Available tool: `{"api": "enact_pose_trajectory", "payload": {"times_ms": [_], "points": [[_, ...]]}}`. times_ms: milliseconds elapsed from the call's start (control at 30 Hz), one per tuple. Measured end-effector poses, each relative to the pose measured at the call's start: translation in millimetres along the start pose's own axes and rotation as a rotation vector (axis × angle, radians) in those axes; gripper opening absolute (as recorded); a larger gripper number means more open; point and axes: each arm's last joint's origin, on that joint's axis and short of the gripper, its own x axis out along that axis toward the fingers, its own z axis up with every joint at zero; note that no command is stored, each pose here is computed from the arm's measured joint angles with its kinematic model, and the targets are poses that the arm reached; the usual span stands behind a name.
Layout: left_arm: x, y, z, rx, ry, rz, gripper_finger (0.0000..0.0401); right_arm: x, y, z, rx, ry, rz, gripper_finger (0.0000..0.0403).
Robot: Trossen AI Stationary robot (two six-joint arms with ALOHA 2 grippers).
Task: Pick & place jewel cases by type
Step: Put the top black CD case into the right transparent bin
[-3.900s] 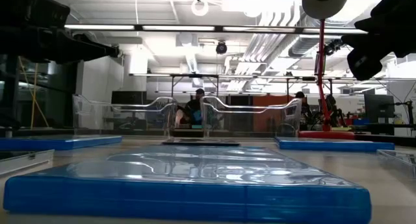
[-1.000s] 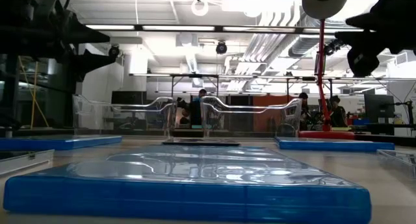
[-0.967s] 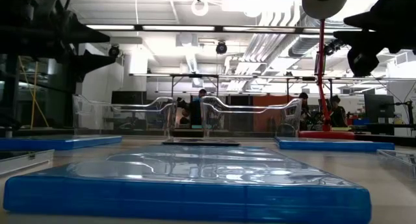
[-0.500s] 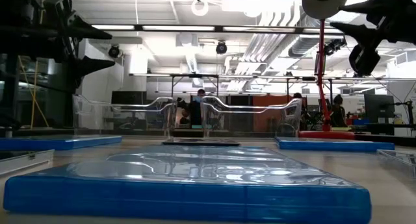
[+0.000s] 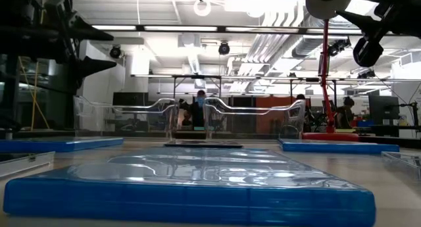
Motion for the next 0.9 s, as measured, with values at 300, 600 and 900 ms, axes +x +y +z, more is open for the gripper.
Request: {"api": "enact_pose_trajectory", "payload": {"times_ms": [300, 600, 900], "points": [[-1.2, -8.8, 11.6, 0.049, -0.117, -0.074, 0.0291, -0.2, 3.5, 7.1, -0.008, -0.084, 0.005, 0.0108], [-1.9, -29.8, 38.9, 0.176, -0.158, -0.075, 0.0291, 8.8, 29.8, 40.4, -0.162, -0.089, -0.072, 0.0108], [25.9, -59.9, 78.5, 0.292, -0.014, -0.021, 0.0291, 53.4, 71.7, 72.8, -0.397, 0.146, -0.305, 0.0108]]}}
